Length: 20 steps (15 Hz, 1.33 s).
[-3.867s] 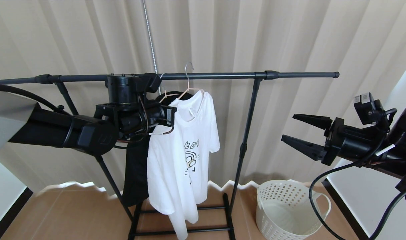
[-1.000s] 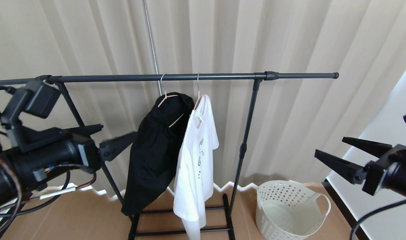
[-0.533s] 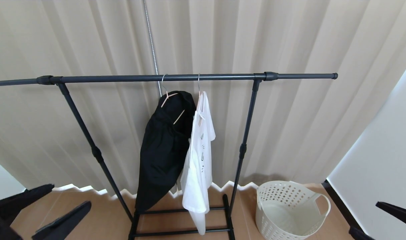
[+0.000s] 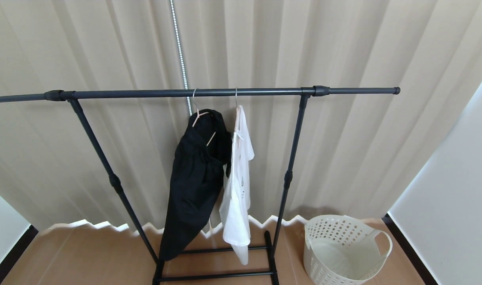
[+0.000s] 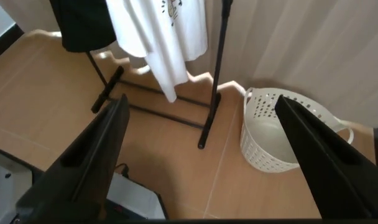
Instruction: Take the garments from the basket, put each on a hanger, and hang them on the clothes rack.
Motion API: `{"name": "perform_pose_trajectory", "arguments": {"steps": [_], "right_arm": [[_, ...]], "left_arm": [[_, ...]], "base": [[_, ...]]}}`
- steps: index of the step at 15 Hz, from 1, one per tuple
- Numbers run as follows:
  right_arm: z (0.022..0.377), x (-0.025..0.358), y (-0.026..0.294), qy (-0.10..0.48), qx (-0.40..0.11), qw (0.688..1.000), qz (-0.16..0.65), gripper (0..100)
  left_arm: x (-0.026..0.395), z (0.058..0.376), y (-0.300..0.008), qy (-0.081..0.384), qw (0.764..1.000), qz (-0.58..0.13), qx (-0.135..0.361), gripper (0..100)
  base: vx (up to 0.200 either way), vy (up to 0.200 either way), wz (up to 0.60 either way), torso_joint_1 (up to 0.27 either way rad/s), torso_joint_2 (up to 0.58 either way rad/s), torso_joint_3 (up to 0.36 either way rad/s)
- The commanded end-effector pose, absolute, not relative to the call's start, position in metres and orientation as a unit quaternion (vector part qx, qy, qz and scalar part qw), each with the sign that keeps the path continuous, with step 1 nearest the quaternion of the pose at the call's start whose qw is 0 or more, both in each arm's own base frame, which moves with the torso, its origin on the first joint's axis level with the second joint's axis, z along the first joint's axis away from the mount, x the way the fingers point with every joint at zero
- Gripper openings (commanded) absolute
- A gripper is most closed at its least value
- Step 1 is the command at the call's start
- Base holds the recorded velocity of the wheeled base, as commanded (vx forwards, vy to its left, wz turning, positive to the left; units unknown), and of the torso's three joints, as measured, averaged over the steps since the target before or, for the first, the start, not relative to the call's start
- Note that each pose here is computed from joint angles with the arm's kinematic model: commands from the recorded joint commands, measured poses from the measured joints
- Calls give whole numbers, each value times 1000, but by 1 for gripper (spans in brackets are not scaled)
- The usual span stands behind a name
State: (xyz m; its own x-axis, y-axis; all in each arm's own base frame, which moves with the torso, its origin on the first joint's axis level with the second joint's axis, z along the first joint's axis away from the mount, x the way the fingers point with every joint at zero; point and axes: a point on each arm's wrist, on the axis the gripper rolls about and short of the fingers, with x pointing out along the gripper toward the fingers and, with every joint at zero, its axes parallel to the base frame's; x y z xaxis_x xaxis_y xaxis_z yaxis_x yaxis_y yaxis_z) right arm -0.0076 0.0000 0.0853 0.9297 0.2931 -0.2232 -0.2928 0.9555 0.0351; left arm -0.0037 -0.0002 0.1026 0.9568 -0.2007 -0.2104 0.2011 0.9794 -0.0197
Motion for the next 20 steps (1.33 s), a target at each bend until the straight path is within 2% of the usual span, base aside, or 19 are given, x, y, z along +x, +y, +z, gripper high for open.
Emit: {"name": "perform_pose_trajectory", "arguments": {"steps": [1,5,6,9,11,12,13,17,19,20], "right_arm": [[85,-16,-1,63,2,990,126,100],[77,-16,-1,54,-25,996,66,100],[77,-16,-1,52,-25,997,59,100],[77,-18,0,40,-24,998,30,100],[75,-23,0,7,-22,1000,-1,100],[75,-23,-1,7,-18,1000,-25,100],[75,-23,-1,7,-18,1000,-25,100],[75,-23,-1,6,-19,1000,-24,100],[75,-23,-1,6,-19,1000,-24,100],[75,-23,-1,6,-18,1000,-24,100]], "left_arm": [[-13,89,1,72,995,-68,-4,100],[-17,81,-1,59,998,-8,-5,100],[-17,77,-1,55,998,19,-4,100],[-17,77,0,48,998,41,-9,100],[-17,78,0,42,998,51,-19,100],[-16,80,2,28,995,93,-21,100],[-16,80,2,25,994,102,-19,100],[-16,81,3,22,994,105,-19,100],[-19,81,1,4,1000,10,-21,100],[-20,80,1,-1,1000,10,-20,100]], "base": [[0,0,0,0,0,0],[0,0,0,0,0,0],[0,0,0,0,0,0],[0,0,0,0,0,0],[0,0,0,0,0,0],[0,0,0,0,0,0],[0,0,0,0,0,0],[0,0,0,0,0,0],[0,0,0,0,0,0],[0,0,0,0,0,0]]}}
